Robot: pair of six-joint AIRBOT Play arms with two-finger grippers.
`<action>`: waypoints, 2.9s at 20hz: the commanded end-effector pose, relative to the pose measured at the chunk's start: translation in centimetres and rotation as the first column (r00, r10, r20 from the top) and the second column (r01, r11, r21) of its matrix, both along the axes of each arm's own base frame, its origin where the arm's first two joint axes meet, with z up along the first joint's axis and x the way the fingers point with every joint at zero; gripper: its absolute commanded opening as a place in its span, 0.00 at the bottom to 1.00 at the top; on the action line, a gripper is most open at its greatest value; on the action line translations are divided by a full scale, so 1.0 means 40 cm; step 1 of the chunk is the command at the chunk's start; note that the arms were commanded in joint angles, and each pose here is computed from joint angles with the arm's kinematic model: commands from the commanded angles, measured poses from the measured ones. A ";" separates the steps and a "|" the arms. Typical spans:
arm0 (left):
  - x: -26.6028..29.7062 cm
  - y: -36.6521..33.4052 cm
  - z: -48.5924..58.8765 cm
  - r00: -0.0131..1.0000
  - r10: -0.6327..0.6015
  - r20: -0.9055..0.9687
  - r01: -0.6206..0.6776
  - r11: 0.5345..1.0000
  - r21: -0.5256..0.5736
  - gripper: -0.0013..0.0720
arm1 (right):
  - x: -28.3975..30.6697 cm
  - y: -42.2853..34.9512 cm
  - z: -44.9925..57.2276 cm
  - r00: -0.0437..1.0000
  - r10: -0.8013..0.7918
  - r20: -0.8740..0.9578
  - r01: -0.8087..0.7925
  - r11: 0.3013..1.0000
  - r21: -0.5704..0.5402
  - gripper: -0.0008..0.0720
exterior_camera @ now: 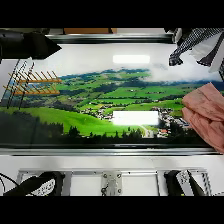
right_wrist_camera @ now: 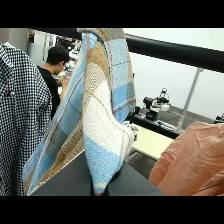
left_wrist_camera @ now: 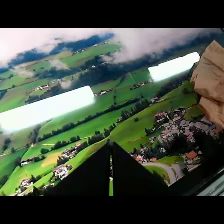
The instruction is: Fold the clothes and pants, and hang the long-sleeved shirts on hangers.
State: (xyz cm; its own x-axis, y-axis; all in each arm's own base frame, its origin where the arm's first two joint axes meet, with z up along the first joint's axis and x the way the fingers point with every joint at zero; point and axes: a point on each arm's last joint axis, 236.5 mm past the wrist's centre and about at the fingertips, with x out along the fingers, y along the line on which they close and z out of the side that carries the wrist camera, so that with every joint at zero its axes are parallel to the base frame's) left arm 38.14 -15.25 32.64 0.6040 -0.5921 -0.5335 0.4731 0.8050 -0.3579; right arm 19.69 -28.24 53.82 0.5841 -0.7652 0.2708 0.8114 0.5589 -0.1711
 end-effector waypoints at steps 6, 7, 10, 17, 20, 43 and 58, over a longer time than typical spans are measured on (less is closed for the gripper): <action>0.001 -0.010 -0.009 1.000 -0.009 -0.008 0.009 1.000 0.006 0.04 | -0.041 -0.092 -0.029 0.996 -0.086 0.031 0.084 0.995 0.059 0.02; 0.000 -0.010 -0.010 1.000 -0.010 -0.010 0.010 1.000 0.007 0.04 | -0.060 -0.109 -0.034 0.993 -0.110 0.038 0.107 0.992 0.069 0.03; -0.007 -0.011 -0.016 1.000 -0.017 -0.022 0.017 1.000 0.013 0.04 | -0.130 -0.166 -0.050 0.977 -0.182 0.110 0.166 0.976 0.143 0.03; -0.019 -0.011 -0.030 0.998 -0.030 -0.048 0.031 0.999 0.025 0.04 | -0.216 -0.238 -0.129 0.954 -0.284 0.096 0.249 0.929 0.275 0.03; -0.019 -0.011 -0.029 0.998 -0.030 -0.048 0.031 0.999 0.025 0.04 | -0.241 -0.248 -0.162 0.948 -0.311 0.063 0.277 0.907 0.319 0.02; 0.000 -0.004 -0.120 0.998 0.007 -0.063 -0.006 1.000 0.010 0.04 | 0.364 0.566 -0.140 0.383 0.921 0.069 -0.897 0.353 0.266 0.66; -0.130 0.011 -0.339 0.980 0.054 -0.193 -0.056 0.998 -0.006 0.04 | 0.209 1.442 -0.954 -0.663 0.719 -0.210 -0.404 -0.107 0.908 0.66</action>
State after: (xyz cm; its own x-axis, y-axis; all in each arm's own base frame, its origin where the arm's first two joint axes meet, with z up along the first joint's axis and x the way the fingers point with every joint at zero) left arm 33.52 -14.85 19.40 0.5191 -0.5683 -0.6385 0.3509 0.8228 -0.4471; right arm 30.38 26.91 18.96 0.1913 0.7288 -0.6574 -0.8447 0.4633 0.2679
